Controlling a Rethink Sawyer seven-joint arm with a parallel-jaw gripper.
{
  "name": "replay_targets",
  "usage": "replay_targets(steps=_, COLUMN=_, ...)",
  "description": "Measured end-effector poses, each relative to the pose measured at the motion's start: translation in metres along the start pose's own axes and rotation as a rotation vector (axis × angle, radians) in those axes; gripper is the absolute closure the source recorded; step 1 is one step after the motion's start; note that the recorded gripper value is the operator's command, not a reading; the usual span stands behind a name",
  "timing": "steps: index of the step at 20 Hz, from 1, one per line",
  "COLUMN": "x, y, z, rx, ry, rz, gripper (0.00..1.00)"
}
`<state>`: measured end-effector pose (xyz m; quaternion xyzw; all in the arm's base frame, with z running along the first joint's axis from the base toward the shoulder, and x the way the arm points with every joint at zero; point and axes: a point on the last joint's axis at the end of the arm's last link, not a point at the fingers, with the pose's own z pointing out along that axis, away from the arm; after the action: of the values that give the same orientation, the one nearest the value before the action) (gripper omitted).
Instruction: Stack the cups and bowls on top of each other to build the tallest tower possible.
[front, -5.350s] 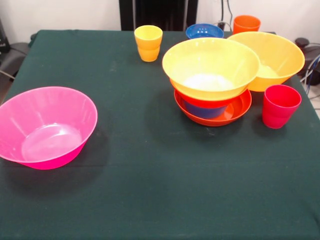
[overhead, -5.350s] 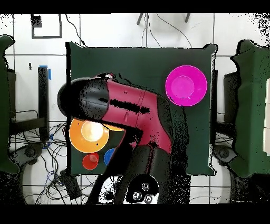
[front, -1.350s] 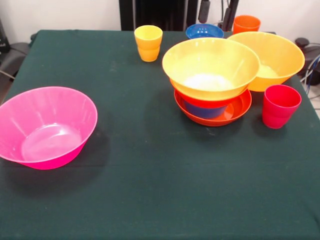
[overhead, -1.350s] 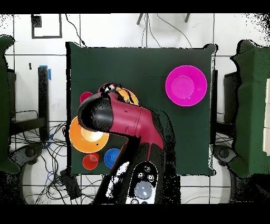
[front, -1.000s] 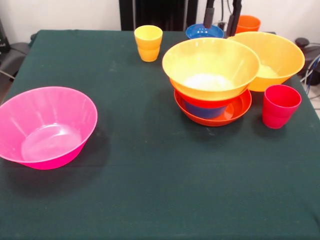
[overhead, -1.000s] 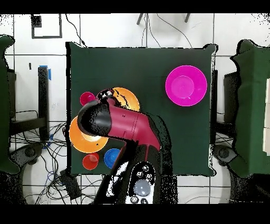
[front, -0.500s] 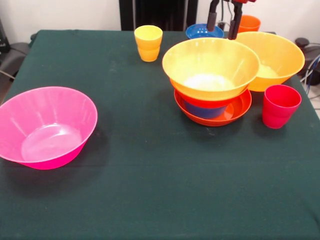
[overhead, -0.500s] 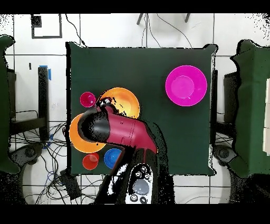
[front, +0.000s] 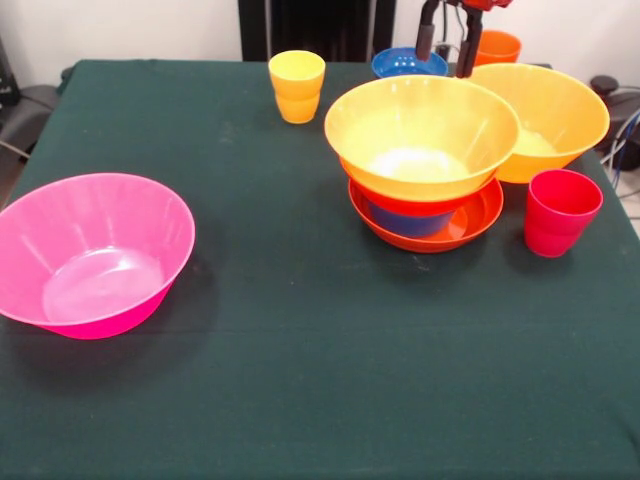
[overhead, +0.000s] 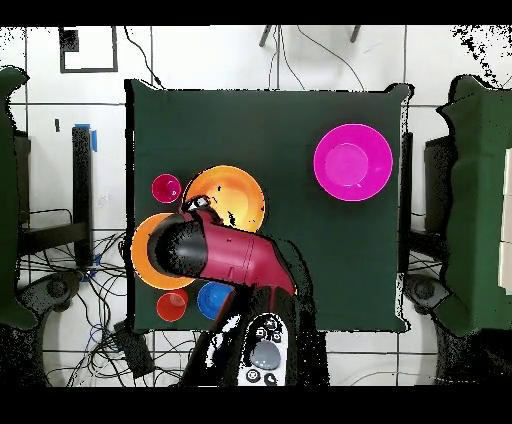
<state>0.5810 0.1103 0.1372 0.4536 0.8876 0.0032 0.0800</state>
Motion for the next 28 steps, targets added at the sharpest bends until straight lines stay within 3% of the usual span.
replay_targets(steps=28, x=0.036, y=-0.035, z=-0.004, rx=0.046, ry=0.06, rz=0.002, gripper=0.0)
